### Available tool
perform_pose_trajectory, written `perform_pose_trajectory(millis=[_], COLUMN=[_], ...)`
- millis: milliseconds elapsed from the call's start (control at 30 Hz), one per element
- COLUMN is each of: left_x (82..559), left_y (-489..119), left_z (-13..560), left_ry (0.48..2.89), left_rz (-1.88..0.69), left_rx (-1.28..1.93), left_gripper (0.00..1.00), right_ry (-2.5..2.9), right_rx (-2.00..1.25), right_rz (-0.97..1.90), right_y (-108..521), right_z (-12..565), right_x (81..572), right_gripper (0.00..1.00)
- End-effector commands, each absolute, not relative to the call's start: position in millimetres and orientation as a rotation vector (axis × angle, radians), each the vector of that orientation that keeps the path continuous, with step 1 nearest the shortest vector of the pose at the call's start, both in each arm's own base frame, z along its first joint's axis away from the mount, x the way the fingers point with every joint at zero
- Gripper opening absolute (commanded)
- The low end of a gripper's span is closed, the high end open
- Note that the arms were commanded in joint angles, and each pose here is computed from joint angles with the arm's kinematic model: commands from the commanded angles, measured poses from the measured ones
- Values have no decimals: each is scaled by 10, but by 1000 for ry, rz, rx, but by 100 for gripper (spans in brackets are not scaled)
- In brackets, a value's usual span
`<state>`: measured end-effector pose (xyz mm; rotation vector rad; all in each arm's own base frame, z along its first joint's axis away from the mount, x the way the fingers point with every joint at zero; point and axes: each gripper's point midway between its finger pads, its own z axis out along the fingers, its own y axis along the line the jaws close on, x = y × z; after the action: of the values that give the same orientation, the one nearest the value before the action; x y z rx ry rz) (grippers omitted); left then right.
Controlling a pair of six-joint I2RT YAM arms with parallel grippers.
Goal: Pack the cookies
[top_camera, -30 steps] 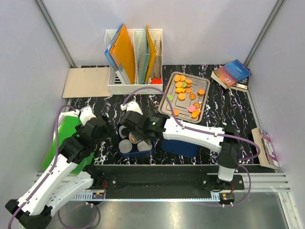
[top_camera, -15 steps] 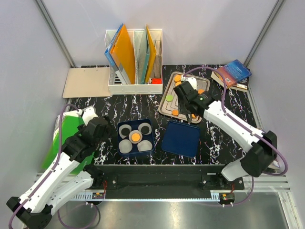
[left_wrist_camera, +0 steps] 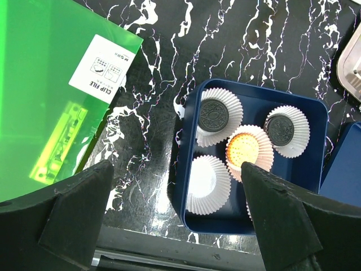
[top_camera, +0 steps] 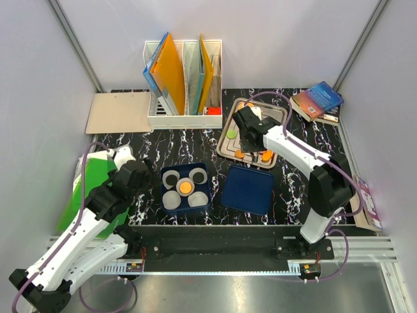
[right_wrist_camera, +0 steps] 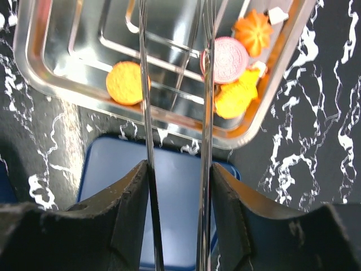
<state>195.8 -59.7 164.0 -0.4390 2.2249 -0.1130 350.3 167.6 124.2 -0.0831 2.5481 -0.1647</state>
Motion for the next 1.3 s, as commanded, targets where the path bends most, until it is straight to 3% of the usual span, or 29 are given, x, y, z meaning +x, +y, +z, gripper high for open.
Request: perform_pose_trajectory(millis=[0,633,1267], left_x=[2025,2040,2033], left_y=[-664,-660,-651], left_z=[1684,1653,1668], left_ry=[2204,2212,2201], left_rz=[-152,-134,-142], left_rx=[-421,-418,-426], left_gripper=[99,99,99], right_ry=[2485,2530,2550], right_rx=[-66,-15,18], right_rz=[-120,-85,-84], right_y=[1766,1785,1665], right_z=[1373,1115,1099], right_x=[3781,4114,3948], right_gripper=[52,55,38])
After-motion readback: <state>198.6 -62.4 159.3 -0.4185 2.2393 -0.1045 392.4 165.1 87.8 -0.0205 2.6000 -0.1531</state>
